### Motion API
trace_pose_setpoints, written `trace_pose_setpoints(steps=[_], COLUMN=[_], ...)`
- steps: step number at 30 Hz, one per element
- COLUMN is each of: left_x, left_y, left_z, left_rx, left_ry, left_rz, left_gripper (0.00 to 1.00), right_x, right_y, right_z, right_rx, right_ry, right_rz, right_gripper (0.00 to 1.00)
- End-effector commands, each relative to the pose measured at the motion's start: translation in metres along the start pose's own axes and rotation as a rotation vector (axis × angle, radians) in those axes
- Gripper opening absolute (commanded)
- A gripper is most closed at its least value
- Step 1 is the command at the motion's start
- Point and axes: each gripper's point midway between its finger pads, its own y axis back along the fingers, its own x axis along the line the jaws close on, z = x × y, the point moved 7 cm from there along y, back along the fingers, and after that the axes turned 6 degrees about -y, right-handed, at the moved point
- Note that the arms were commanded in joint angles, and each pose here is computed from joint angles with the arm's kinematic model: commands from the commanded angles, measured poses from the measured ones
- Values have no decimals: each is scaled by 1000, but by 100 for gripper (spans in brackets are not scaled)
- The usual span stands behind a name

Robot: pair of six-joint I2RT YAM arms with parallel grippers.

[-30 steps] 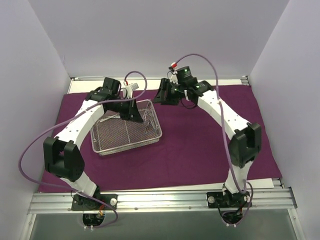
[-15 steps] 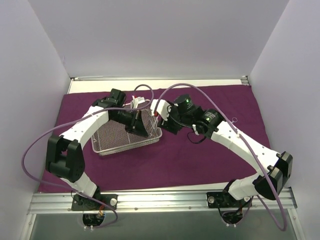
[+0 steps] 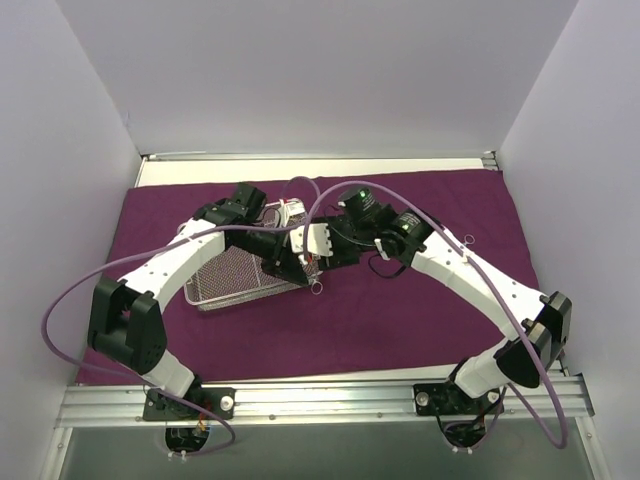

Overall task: Open and lay out the surgical kit
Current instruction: Place the medical item in the surgical kit.

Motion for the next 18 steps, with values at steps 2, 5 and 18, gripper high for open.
trace_pose_setpoints(steps=[2,5,18], left_x=[-20,-21,-26], left_y=[3,3,1], left_z=[9,10,11], left_rx=[-31,-33,11], left_ry=[-68,-68,-85], left_rz=[-40,-41,-63], left_gripper=[2,2,2], right_x=[4,12,31], right_y=[2,2,-14], right_z=[8,8,7], right_rx=[-12,11,30], right_ry=[102,129,143], right_rz=[67,102,151], right_gripper=[47,46,42])
